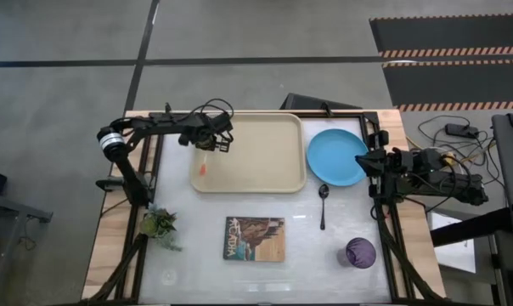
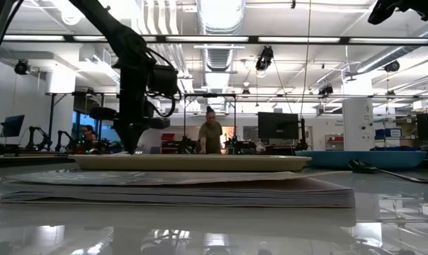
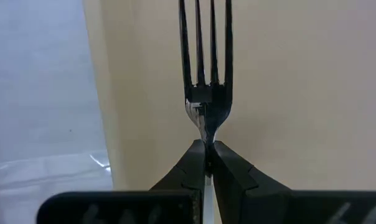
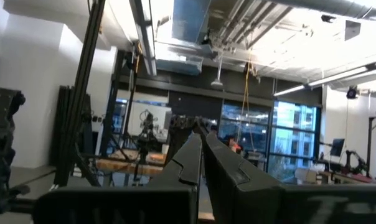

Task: Pick and place plate/cup/fork/spoon on tray
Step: Put the orange fork on the light brown tray

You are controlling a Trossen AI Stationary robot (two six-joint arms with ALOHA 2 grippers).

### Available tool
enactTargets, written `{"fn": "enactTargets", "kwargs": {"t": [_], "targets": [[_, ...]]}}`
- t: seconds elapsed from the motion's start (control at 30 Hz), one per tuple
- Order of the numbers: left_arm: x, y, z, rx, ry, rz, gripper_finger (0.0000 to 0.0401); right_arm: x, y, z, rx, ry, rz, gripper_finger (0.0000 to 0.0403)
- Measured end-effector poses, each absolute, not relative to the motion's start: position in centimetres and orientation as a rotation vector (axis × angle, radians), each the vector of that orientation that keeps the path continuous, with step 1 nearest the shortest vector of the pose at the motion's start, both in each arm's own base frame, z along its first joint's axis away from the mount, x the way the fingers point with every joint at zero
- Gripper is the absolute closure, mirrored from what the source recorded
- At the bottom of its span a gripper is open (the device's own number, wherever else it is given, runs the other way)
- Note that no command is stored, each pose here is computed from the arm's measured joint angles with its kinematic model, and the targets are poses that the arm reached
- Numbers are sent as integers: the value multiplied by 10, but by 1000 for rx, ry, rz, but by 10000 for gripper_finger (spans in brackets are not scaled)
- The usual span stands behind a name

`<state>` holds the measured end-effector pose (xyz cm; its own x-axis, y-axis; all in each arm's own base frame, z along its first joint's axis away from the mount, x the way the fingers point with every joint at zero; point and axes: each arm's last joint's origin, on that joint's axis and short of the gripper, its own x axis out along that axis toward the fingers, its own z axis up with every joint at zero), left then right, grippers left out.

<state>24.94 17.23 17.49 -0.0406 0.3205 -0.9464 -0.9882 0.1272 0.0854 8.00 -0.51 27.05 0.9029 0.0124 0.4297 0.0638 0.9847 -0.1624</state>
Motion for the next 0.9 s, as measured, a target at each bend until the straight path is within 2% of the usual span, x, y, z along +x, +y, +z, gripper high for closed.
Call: {"fn": "enactTargets", "kwargs": {"t": [0.4,0.9], "targets": [[250,175,173,-795,1027,1326,401,80,-5,271,-175,-444,-27,394],[246,172,163,-814,1028,1335,365,80,-5,271,-177,-444,-28,394]]}}
